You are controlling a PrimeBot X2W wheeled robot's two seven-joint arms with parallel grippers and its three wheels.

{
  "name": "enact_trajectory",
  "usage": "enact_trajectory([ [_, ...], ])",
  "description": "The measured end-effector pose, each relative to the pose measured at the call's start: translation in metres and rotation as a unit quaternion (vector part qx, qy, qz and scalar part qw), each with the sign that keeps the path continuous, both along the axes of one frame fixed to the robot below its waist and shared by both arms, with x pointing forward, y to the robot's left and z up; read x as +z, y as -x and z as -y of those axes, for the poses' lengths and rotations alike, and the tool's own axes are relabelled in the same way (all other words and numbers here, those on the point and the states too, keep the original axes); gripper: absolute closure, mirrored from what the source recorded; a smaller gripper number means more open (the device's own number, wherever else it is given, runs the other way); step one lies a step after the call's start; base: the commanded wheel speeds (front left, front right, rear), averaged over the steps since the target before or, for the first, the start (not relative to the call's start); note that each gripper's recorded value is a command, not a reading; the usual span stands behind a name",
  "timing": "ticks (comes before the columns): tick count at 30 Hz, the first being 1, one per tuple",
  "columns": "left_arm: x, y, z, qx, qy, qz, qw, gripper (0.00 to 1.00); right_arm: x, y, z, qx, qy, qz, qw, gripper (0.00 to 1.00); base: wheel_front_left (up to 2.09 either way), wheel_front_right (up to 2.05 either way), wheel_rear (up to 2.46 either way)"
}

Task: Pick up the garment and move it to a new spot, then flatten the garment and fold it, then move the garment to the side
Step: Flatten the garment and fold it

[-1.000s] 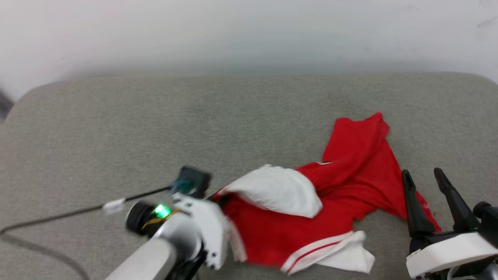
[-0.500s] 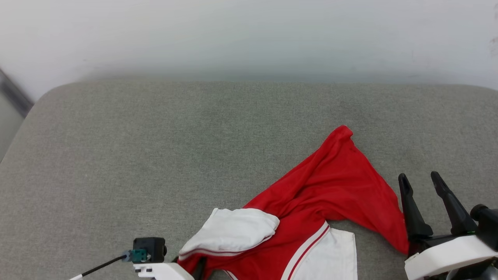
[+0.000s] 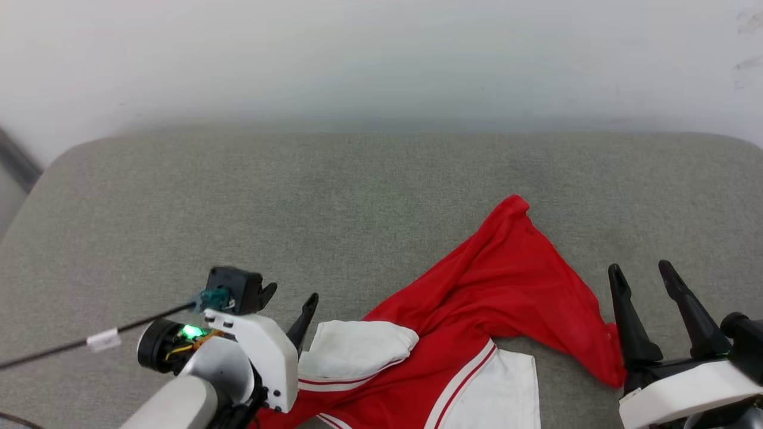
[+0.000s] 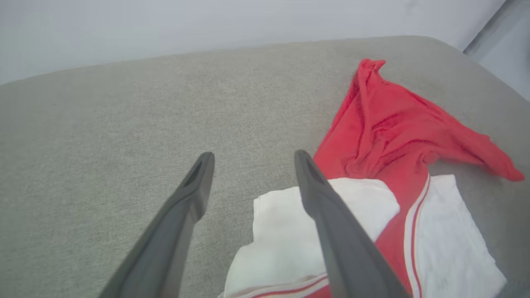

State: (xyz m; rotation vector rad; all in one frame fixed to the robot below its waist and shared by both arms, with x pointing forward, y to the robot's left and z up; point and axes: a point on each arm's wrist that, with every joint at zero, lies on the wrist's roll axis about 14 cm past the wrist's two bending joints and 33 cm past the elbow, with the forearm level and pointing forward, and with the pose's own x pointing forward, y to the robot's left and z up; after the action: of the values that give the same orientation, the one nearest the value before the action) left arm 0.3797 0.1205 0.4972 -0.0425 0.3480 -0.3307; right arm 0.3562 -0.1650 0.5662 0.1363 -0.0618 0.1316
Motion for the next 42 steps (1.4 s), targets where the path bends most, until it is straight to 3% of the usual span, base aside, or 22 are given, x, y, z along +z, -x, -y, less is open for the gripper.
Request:
enact_trajectory([
  [5,-0.043,-0.006,0.004,-0.066,-0.058,-0.119,0.989,0.0,-0.007,-0.009,0.002,-0.004,0.0,-0.01,1.0,0.0,0.0,0.0,0.0],
  [8,-0.068,-0.005,0.008,-0.096,-0.081,-0.18,0.976,0.0,-0.015,-0.014,0.007,-0.012,0.001,-0.02,1.0,0.0,0.0,0.0,0.0],
  [13,-0.115,0.007,0.009,-0.132,-0.132,-0.283,0.941,0.0,-0.028,-0.021,0.016,-0.026,0.001,-0.034,0.999,0.0,0.0,0.0,0.0],
  [17,-0.125,0.01,0.016,-0.15,-0.151,-0.311,0.926,0.0,-0.031,-0.022,0.02,-0.033,0.001,-0.038,0.999,0.0,0.0,0.0,0.0],
  [18,-0.126,0.01,0.017,-0.151,-0.153,-0.313,0.925,0.3,-0.031,-0.021,0.02,-0.034,0.0,-0.039,0.999,0.0,0.0,0.0,0.0],
  [19,-0.126,0.011,0.018,-0.153,-0.153,-0.313,0.925,0.53,-0.031,-0.021,0.021,-0.034,-0.001,-0.039,0.999,0.0,0.0,0.0,0.0],
  [20,-0.126,0.01,0.019,-0.153,-0.154,-0.307,0.927,1.0,-0.031,-0.021,0.021,-0.035,-0.002,-0.037,0.999,0.0,0.0,0.0,0.0],
  [26,-0.1,-0.017,0.023,-0.101,-0.113,-0.209,0.966,1.0,-0.028,-0.02,0.022,-0.035,-0.003,-0.033,0.999,0.0,0.0,0.0,0.0],
  [31,-0.067,-0.038,-0.018,0.008,-0.074,-0.126,0.989,1.0,-0.023,-0.02,0.016,-0.025,-0.008,-0.027,0.999,0.0,0.0,0.0,0.0],
  [36,-0.058,-0.028,-0.077,0.125,-0.044,-0.106,0.985,1.0,-0.022,-0.02,0.01,-0.016,-0.008,-0.027,0.999,0.0,0.0,0.0,0.0],
  [42,-0.098,0.018,-0.111,0.203,-0.013,-0.181,0.962,1.0,-0.025,-0.023,0.009,-0.013,-0.008,-0.033,0.999,0.0,0.0,0.0,0.0],
])
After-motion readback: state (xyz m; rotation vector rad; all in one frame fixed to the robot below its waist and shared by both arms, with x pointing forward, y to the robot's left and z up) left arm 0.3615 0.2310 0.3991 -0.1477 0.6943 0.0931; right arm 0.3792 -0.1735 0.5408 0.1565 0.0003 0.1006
